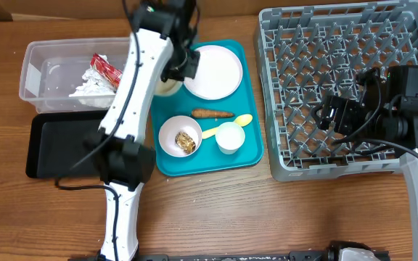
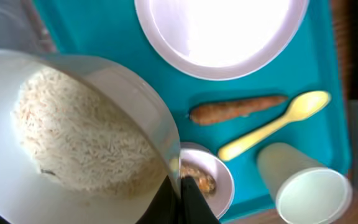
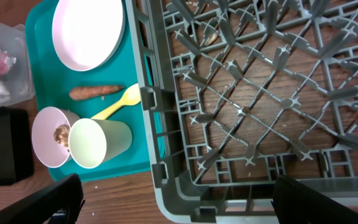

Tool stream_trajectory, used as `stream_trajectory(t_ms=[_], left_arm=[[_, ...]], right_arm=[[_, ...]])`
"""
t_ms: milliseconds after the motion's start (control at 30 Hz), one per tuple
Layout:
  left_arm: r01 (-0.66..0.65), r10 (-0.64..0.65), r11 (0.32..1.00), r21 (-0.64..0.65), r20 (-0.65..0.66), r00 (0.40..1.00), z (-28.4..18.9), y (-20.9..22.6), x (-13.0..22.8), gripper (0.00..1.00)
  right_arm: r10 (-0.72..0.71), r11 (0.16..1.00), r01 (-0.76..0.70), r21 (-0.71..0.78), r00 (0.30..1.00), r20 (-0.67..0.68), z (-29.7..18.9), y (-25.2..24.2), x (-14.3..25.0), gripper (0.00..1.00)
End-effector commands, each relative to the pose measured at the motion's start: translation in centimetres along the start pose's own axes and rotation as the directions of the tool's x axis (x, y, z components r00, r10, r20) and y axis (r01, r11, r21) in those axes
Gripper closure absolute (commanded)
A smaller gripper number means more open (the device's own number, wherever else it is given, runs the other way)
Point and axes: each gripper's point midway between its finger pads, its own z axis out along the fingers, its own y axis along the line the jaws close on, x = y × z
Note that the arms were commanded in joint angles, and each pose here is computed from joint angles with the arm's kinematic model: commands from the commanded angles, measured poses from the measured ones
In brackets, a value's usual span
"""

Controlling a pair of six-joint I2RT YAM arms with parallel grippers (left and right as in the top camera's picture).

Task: Sort waste into correct bins and load items into the dishwasher
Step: 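Tip the white bowl over the black tray to empty the rice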

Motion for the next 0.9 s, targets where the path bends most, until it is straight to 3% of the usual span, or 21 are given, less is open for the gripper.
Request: stream_trajectory(t_ms=[0,133,333,467,533,633,767,800,867], left_arm=[[0.065,-0.076,0.994,0.087,0.137,0.988,-5.9,-0.5,-0.8,0.96],[0.105,-0.137,0.980,0.171,0.189,0.972,-10.3,-0.7,0.8,0.96],[0.183,-0.203,0.976,0.122,0.178,0.963,-14.1,2.8,7.5,0.96],[0.305,-0.312,0.947,0.105,0.052,0.949,-11.9,7.1,12.7,0.96],[0.316,-0.322,0.938,0.140,0.021,0.946,-10.8,8.1,13.5,0.96],[0.333,-0.344,0.908,0.256,-0.003,0.939,-8.1,10.0,13.8,0.96],[0.326,-0.377,0.834,0.445,0.028,0.926,-4.9,12.0,13.1,0.96],[0.326,-0.410,0.790,0.520,0.052,0.910,-3.5,12.9,12.8,0.96],[0.313,-0.428,0.760,0.569,0.076,0.901,-2.4,13.8,12.6,0.96]], right_arm=[[-0.020,1.000,0.020,0.002,0.999,0.031,-0.6,0.4,-0.8,0.00],[-0.018,1.000,0.018,0.003,1.000,0.024,-0.6,0.4,-0.6,0.00],[-0.013,1.000,0.013,0.004,1.000,0.013,-0.6,0.3,-0.3,0.00],[-0.013,1.000,0.013,0.004,1.000,0.013,-0.6,0.3,-0.3,0.00],[-0.013,1.000,0.013,0.004,1.000,0.012,-0.6,0.3,-0.3,0.00],[-0.013,1.000,0.013,0.004,1.000,0.013,-0.6,0.3,-0.3,0.00],[-0.014,1.000,0.014,0.004,1.000,0.015,-0.6,0.3,-0.4,0.00],[-0.013,1.000,0.013,0.004,1.000,0.015,-0.6,0.3,-0.4,0.00],[-0.012,1.000,0.012,0.004,1.000,0.012,-0.6,0.3,-0.3,0.00]])
